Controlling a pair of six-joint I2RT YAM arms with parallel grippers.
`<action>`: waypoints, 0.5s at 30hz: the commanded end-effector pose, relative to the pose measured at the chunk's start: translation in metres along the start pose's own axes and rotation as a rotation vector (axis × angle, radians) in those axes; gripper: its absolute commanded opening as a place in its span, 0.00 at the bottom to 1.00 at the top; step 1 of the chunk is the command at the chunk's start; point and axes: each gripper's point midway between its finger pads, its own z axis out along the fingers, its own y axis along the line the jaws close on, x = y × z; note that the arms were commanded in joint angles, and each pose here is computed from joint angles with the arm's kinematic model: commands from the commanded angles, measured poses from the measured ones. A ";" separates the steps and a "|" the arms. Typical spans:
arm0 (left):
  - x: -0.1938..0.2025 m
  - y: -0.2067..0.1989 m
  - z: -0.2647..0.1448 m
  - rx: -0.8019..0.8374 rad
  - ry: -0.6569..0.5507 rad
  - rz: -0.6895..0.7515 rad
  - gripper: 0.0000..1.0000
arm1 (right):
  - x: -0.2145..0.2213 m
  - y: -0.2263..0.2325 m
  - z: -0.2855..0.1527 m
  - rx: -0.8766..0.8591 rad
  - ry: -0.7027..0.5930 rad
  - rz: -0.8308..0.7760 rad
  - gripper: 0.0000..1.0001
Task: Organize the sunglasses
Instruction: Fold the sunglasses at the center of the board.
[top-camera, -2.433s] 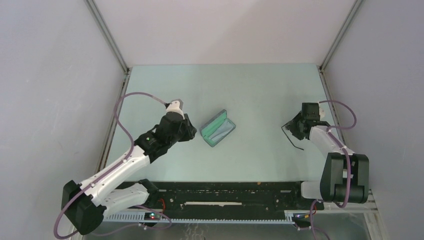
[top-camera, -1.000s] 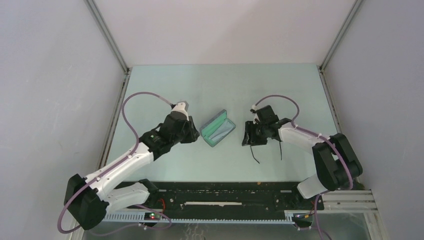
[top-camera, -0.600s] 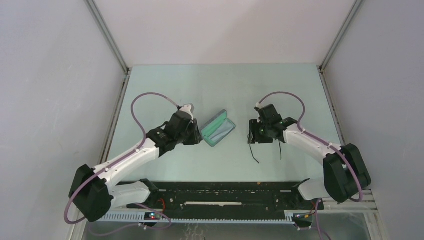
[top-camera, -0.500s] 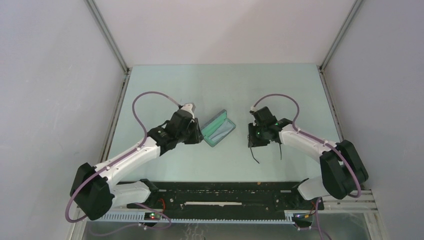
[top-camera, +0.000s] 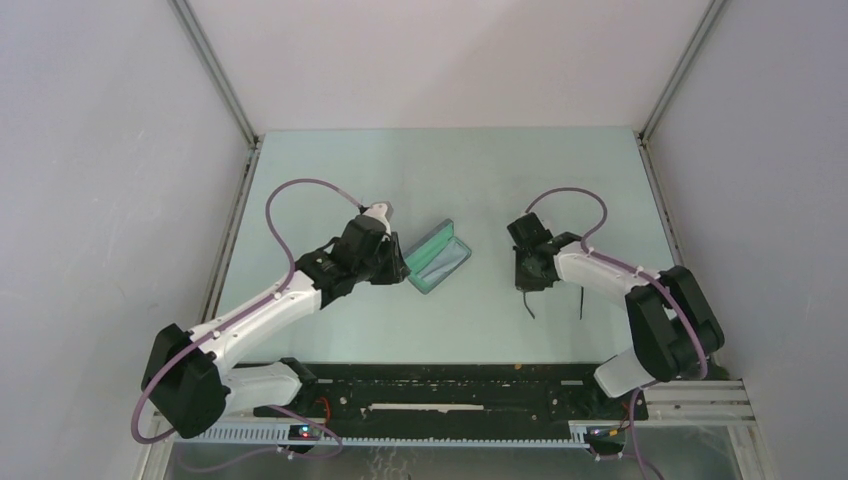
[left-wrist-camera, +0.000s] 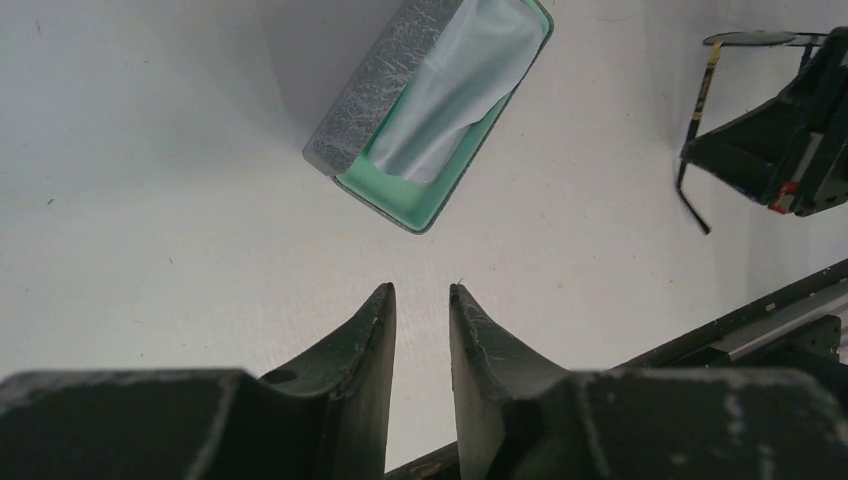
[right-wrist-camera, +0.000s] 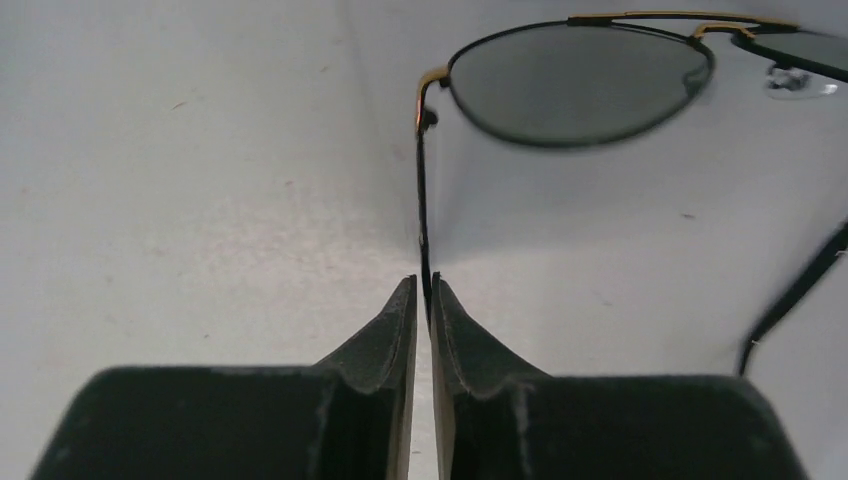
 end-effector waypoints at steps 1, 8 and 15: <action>-0.025 -0.017 -0.009 0.046 -0.058 0.016 0.31 | -0.032 -0.027 -0.022 0.134 -0.165 0.135 0.20; -0.025 -0.020 -0.007 0.055 -0.049 0.021 0.31 | -0.050 -0.049 -0.046 0.086 -0.263 0.280 0.49; -0.031 -0.032 -0.006 0.087 -0.052 0.029 0.31 | -0.051 -0.125 -0.051 0.195 -0.252 0.561 0.54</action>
